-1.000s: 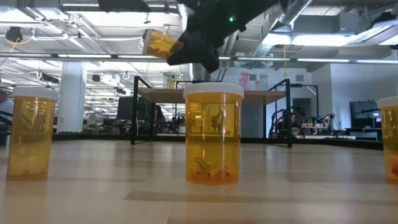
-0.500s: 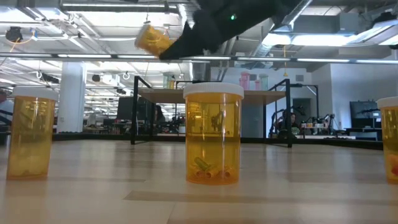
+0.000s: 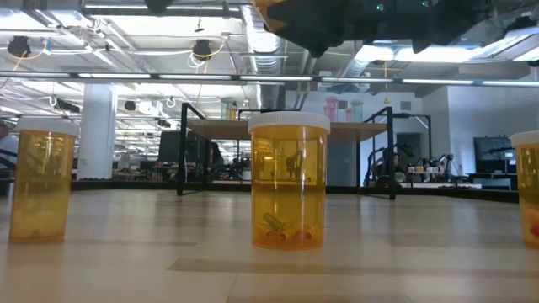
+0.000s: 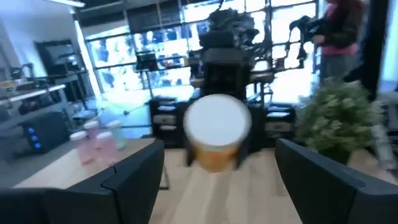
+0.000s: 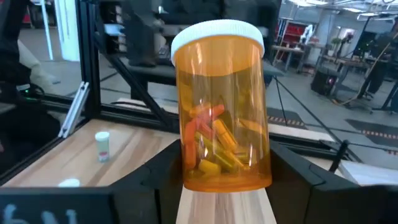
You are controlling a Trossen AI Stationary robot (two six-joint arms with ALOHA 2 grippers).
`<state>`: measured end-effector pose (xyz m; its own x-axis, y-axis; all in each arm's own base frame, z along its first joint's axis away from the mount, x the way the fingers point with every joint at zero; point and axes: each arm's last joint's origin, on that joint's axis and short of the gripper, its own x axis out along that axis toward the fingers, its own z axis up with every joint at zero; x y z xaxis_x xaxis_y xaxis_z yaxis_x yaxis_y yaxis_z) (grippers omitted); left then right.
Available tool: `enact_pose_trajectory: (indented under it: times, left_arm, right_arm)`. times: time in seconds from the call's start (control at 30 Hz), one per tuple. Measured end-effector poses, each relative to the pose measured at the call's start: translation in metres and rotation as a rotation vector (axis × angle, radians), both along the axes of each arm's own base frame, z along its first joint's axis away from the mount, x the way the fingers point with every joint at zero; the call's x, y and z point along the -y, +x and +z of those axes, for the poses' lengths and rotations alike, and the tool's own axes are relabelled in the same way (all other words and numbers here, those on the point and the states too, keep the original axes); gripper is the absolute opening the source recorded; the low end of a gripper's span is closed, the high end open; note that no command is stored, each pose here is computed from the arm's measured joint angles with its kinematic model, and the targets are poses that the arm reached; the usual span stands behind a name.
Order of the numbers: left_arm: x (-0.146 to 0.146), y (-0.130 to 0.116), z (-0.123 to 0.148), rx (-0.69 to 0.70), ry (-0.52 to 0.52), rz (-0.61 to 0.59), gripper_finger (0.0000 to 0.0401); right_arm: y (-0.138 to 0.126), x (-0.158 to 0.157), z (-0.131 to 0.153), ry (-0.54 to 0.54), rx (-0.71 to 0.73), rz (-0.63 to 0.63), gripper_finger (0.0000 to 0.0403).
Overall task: Pick and place medicine bottles onto shelf by color
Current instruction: Put the top large orange pill bottle on the shelf
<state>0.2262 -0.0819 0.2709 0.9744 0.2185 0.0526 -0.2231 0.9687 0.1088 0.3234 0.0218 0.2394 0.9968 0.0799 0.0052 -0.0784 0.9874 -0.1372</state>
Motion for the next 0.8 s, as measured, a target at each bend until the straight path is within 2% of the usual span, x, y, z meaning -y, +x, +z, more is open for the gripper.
enact_pose_trajectory:
  times: [0.3, 0.5, 0.63, 0.8]
  left_arm:
    - [-0.012, 0.034, -0.006, -0.001, 0.032, -0.031, 0.0321]
    - [-0.016, 0.045, -0.008, -0.006, 0.029, -0.005, 0.0343]
    - [-0.016, 0.046, -0.005, 0.010, 0.038, -0.025, 0.0339]
    - [-0.015, 0.046, -0.005, 0.013, 0.040, -0.041, 0.0311]
  right_arm:
    - [0.003, -0.001, -0.004, 0.004, 0.011, 0.004, 0.0202]
    - [0.003, -0.001, -0.004, 0.009, 0.005, 0.004, 0.0203]
    - [0.003, -0.001, -0.004, 0.010, 0.005, 0.004, 0.0201]
    - [0.003, -0.001, -0.004, 0.009, 0.006, 0.004, 0.0205]
